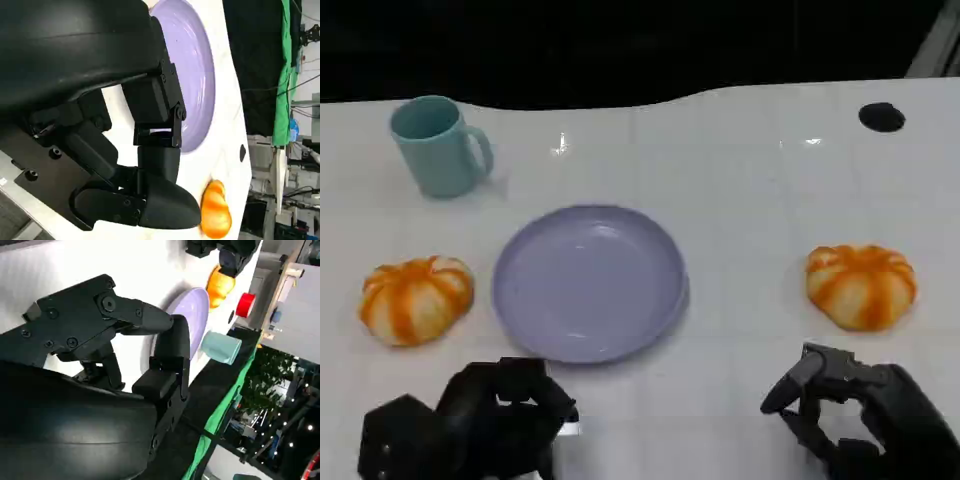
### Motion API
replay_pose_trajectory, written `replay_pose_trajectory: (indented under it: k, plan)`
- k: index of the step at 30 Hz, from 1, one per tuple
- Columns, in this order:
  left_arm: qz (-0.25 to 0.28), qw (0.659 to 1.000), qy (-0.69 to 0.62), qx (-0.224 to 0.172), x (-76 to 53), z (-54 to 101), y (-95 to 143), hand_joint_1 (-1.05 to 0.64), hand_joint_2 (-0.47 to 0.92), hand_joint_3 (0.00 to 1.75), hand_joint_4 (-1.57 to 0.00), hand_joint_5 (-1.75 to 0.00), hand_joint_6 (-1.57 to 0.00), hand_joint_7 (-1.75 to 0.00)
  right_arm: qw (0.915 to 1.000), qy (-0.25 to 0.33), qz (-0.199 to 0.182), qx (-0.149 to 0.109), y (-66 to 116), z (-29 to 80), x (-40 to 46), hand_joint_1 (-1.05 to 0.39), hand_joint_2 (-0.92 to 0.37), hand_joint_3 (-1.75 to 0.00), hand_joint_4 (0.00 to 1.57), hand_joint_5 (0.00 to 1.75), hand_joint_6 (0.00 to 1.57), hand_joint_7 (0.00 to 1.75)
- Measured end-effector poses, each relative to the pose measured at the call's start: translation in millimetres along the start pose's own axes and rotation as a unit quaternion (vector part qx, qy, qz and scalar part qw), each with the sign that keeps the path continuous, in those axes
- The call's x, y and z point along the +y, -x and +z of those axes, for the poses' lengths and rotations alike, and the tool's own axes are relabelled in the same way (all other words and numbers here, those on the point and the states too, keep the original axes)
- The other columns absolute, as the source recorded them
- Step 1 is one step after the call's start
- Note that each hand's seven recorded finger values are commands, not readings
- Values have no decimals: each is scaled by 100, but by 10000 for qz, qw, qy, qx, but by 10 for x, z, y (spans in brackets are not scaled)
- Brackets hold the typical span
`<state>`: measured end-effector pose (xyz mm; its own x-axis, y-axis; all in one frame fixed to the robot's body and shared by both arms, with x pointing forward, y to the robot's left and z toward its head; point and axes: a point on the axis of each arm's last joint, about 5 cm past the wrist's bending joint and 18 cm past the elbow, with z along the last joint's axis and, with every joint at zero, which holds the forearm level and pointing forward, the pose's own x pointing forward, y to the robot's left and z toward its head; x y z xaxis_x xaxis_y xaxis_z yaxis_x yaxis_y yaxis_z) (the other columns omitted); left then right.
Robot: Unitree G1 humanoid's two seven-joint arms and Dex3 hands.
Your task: Grasp the bread from the table and place it into the plate.
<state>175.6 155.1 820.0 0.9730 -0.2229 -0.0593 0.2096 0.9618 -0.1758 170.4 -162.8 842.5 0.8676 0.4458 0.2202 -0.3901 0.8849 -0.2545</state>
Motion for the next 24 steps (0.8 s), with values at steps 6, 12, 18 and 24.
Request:
replay_pose_trajectory:
  k: [6,12,18,24]
  plan:
    - [0,10000,2,0,0,0,0,-105,56,64,-157,-122,-141,-83,10000,0,-2,4,-1,2,0,-41,-68,-75,70,175,76,116]
    - [-1,10000,-2,3,1,0,0,-105,56,64,-157,-122,-142,-82,10000,-15,-9,45,5,-1,4,-40,-69,-74,70,174,77,116]
    - [-2,10000,5,27,0,1,0,-105,56,65,-157,-122,-142,-82,10000,-17,-20,38,5,2,8,-40,-70,-74,70,172,77,117]
    - [-3,10000,4,26,0,1,0,-105,56,66,-157,-122,-141,-83,10000,-5,-10,42,4,2,11,-40,-71,-73,70,175,76,119]
